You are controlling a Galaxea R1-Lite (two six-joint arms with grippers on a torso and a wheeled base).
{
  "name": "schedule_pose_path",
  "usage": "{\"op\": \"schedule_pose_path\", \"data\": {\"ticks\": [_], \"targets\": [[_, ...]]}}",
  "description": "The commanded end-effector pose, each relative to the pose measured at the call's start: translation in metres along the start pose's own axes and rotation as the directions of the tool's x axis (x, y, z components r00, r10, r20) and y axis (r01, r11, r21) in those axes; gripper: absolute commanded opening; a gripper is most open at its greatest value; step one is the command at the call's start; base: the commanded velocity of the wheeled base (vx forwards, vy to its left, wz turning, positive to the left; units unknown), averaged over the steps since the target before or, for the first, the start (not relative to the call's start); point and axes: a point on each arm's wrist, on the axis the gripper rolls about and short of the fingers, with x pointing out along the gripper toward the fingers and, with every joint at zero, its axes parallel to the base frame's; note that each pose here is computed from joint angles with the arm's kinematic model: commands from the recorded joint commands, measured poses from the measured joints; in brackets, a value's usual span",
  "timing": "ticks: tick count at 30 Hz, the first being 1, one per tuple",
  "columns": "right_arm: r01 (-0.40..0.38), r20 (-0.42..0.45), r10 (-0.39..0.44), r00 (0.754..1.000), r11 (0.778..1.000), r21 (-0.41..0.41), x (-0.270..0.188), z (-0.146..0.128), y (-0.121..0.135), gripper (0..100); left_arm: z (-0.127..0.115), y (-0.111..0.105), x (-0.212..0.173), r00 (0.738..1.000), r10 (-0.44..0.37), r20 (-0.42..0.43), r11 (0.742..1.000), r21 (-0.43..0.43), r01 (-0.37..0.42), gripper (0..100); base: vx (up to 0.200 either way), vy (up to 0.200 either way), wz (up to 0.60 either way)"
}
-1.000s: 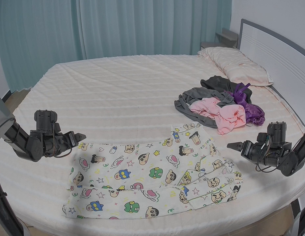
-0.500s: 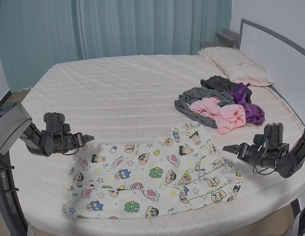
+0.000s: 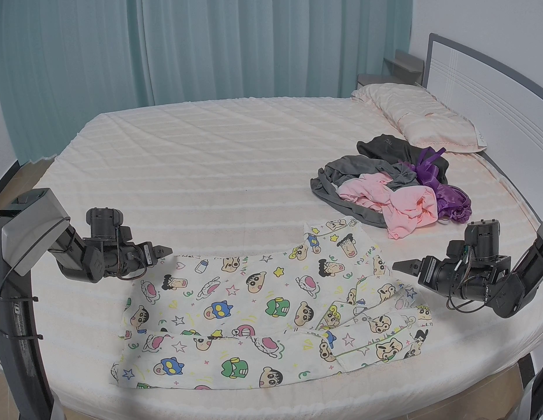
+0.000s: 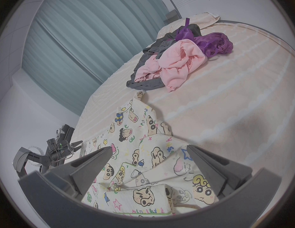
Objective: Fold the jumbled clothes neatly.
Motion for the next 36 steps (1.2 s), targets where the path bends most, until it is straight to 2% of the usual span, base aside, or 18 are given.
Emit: {"op": "schedule_pose_path", "data": {"ticks": [1, 14, 21, 26, 31, 36], "targets": [[0.001, -0.006, -0.001, 1.0, 1.0, 0.0, 0.002, -0.001, 0.0, 100, 0.0, 0.001, 0.003, 1.0, 0.003, 0.002, 1.0, 0.0, -0.003, 100, 0.0, 0.0, 0.0], [-0.002, 0.007, 0.002, 1.0, 1.0, -0.001, 0.018, 0.006, -0.001, 100, 0.001, 0.001, 0.003, 1.0, 0.003, 0.01, 1.0, -0.002, -0.003, 100, 0.0, 0.0, 0.0], [0.0, 0.041, 0.001, 0.999, 1.0, -0.01, 0.06, 0.026, 0.001, 100, 0.002, -0.001, -0.003, 1.0, 0.015, 0.016, 1.0, -0.003, -0.015, 100, 0.0, 0.0, 0.0], [0.023, 0.007, -0.023, 1.0, 1.0, -0.006, 0.097, 0.041, 0.003, 100, 0.011, -0.009, -0.02, 0.997, 0.041, 0.057, 0.999, -0.027, -0.04, 100, 0.0, 0.0, 0.0], [0.017, -0.013, -0.017, 1.0, 1.0, -0.021, 0.109, 0.046, 0.013, 100, 0.016, -0.017, -0.03, 0.997, 0.03, 0.073, 0.999, -0.029, -0.028, 100, 0.0, 0.0, 0.0], [0.008, -0.026, -0.009, 1.0, 1.0, -0.03, 0.111, 0.044, 0.021, 100, 0.015, -0.016, -0.028, 0.997, 0.034, 0.068, 0.999, -0.024, -0.032, 100, 0.0, 0.0, 0.0]]}}
